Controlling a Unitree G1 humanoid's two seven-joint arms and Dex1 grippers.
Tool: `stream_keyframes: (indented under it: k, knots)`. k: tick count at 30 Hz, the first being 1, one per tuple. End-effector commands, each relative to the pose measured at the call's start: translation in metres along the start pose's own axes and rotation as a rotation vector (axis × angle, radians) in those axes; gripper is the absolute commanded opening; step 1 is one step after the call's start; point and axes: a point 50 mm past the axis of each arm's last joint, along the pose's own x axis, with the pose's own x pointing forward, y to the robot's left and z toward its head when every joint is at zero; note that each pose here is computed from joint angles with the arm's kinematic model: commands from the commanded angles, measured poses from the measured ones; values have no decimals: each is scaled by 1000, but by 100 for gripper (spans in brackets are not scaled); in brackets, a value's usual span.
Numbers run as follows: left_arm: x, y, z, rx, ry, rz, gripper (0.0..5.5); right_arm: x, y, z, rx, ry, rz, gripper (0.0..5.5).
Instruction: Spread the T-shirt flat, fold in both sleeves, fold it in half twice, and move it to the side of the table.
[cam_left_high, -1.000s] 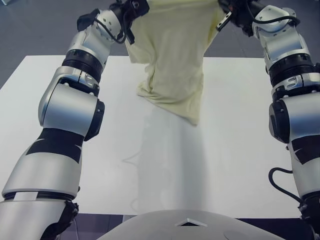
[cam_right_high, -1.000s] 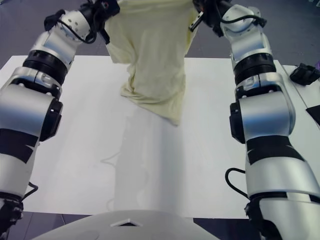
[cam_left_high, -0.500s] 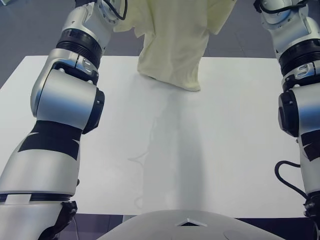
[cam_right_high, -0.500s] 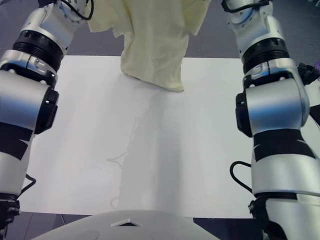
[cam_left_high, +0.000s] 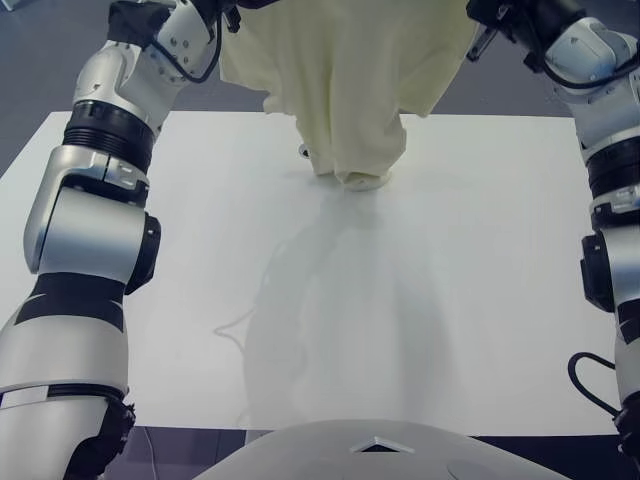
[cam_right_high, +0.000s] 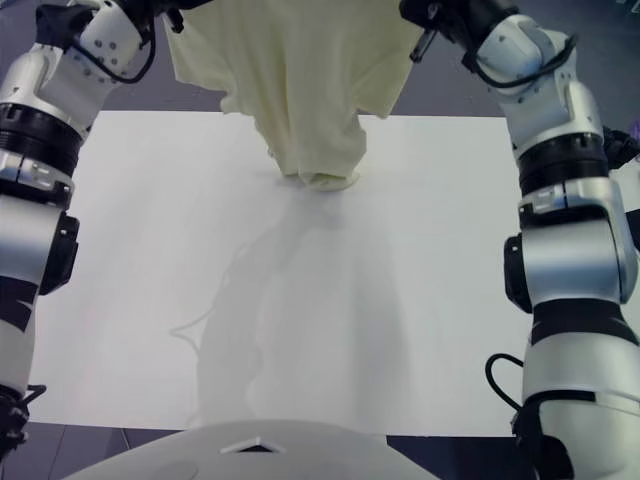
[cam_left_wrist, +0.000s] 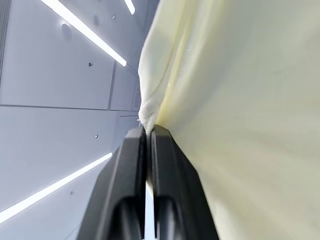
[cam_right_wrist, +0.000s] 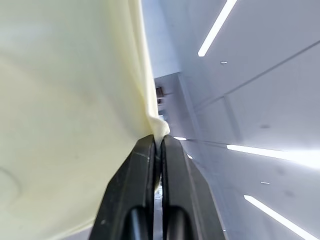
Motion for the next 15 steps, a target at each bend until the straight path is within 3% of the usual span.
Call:
stream_keyframes:
  k: [1,4,7,10,15]
  knots:
    - [-33,21,-1,46,-67,-113,2,-48,-20,15,198,-25,209,0]
    - [-59,5,22,27,-212,-334,2,-73,-12,38,342,-84,469,0]
    - [-98,-27,44,-33,-326,-647,2,-106,18,55,450,-92,806,0]
    - [-129,-53,53,-67,-351,-896,2,-132,49,61,514,-43,1053,0]
    - [-179,-96,67,-87,-373,-1202,2,-159,97,70,602,29,1266,0]
